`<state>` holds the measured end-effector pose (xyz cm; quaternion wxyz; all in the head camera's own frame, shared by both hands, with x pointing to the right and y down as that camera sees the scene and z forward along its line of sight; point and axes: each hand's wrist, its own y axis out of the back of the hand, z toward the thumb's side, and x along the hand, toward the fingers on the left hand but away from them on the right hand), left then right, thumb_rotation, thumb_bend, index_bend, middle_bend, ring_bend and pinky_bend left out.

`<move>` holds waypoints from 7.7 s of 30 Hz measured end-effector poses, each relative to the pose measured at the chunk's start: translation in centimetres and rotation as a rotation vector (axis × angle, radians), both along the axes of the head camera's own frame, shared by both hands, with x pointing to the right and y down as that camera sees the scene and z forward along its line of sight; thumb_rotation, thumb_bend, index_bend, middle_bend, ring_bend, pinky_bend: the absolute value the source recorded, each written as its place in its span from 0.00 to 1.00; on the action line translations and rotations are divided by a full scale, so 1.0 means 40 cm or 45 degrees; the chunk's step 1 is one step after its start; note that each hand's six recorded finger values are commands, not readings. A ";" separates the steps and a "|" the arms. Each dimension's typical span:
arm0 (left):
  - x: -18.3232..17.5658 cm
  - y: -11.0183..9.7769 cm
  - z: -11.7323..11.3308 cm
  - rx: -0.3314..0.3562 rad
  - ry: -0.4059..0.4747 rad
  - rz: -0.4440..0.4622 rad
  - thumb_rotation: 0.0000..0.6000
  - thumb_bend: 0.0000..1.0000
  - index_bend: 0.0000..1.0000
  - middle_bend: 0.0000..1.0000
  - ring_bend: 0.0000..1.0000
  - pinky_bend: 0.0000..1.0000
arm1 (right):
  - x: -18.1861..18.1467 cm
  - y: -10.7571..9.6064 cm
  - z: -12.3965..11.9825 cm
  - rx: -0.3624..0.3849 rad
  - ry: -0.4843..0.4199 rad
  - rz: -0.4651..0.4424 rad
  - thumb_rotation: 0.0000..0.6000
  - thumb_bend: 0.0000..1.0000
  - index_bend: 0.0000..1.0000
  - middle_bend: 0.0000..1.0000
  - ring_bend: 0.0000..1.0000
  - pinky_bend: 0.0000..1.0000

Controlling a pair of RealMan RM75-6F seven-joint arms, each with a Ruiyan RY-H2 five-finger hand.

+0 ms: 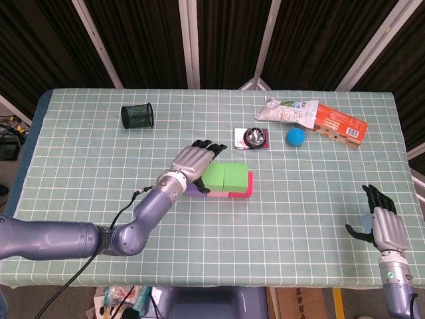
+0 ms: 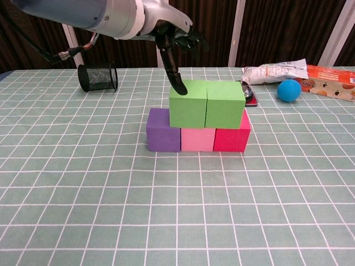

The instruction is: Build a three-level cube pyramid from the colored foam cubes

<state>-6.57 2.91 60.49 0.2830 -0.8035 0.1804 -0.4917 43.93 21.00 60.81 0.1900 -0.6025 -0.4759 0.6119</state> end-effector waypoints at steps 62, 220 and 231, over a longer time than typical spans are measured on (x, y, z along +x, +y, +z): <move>-0.640 0.245 -0.200 0.572 0.033 -0.472 1.00 0.12 0.00 0.00 0.00 0.00 | 0.032 0.031 0.022 -0.178 0.182 0.042 1.00 0.25 0.00 0.00 0.00 0.00; -0.730 0.268 -0.271 0.545 0.114 -0.559 1.00 0.12 0.00 0.00 0.00 0.00 | -0.161 -0.122 0.165 -0.305 -0.024 -0.292 1.00 0.25 0.00 0.24 0.13 0.00; -0.731 0.268 -0.269 0.537 0.111 -0.560 1.00 0.12 0.00 0.00 0.00 0.00 | -0.163 -0.122 0.182 -0.275 -0.007 -0.297 1.00 0.26 0.03 0.47 0.35 0.00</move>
